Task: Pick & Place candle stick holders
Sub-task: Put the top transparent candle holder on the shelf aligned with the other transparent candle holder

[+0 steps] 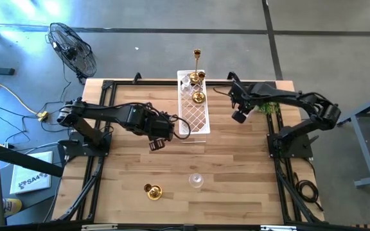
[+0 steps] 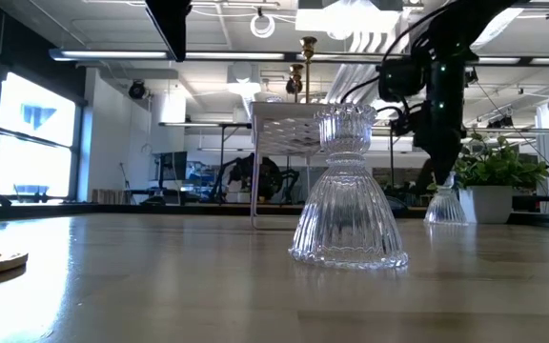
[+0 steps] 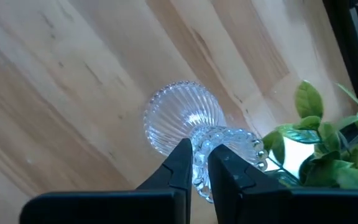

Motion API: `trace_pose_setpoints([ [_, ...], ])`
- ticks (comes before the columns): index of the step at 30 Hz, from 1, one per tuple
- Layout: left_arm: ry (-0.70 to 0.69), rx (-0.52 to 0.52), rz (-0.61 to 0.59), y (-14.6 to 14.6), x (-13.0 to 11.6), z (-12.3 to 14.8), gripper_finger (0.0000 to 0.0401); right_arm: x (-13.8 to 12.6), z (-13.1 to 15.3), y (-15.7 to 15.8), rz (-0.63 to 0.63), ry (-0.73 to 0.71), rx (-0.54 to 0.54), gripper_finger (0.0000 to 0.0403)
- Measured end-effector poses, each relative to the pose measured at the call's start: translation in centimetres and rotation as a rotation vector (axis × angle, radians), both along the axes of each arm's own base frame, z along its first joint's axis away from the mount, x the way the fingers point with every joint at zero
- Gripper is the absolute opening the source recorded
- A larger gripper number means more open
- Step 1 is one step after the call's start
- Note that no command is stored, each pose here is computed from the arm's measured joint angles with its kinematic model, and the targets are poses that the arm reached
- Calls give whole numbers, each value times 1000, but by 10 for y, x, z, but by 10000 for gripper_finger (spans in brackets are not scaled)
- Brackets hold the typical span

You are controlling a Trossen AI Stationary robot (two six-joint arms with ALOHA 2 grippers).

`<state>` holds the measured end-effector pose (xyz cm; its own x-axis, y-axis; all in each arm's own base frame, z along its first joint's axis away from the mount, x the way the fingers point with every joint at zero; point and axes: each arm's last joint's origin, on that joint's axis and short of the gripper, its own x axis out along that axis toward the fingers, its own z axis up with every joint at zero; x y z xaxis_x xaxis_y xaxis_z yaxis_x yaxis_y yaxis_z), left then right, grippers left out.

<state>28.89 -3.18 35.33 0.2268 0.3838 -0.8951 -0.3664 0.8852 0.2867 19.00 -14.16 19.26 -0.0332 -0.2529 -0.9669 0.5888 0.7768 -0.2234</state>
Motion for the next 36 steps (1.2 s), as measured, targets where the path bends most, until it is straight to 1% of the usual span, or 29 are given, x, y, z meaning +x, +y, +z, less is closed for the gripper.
trace_pose_setpoints([
  [2, 1, 0, -4, 0, 0, 0, 156, 2, 4, 5, 11, -2, -13, 24],
  [4, 0, 0, -4, 0, 0, 0, 156, 2, 9, 12, 18, -6, -2, 24],
  [8, 1, 2, -4, 0, 0, 0, 156, 3, 26, 23, 27, -55, -7, 22],
  [11, 2, 3, -6, 0, 0, 0, 156, 1, 33, 34, 38, -55, -6, 22],
  [15, 2, 11, -16, 0, 0, 0, 156, 2, 46, 49, 58, -90, -9, 22],
  [18, -8, 7, -30, 0, 2, 1, 156, 1, 53, 63, 77, -76, 19, 22],
  [21, -12, -18, -71, -1, 4, 1, 156, 2, 63, 76, 104, -114, 43, 22],
  [27, -99, 6, -192, -3, 16, 5, 156, 1, 84, 103, 138, -189, 63, 22],
  [29, -131, 8, -217, -4, 19, 6, 156, 0, 89, 112, 152, -207, 68, 22],
  [32, -173, -19, -252, -6, 24, 8, 156, 1, 97, 126, 180, -250, 86, 22],
  [36, -246, -28, -265, -7, 30, 11, 156, 2, 108, 144, 219, -303, 103, 22],
])
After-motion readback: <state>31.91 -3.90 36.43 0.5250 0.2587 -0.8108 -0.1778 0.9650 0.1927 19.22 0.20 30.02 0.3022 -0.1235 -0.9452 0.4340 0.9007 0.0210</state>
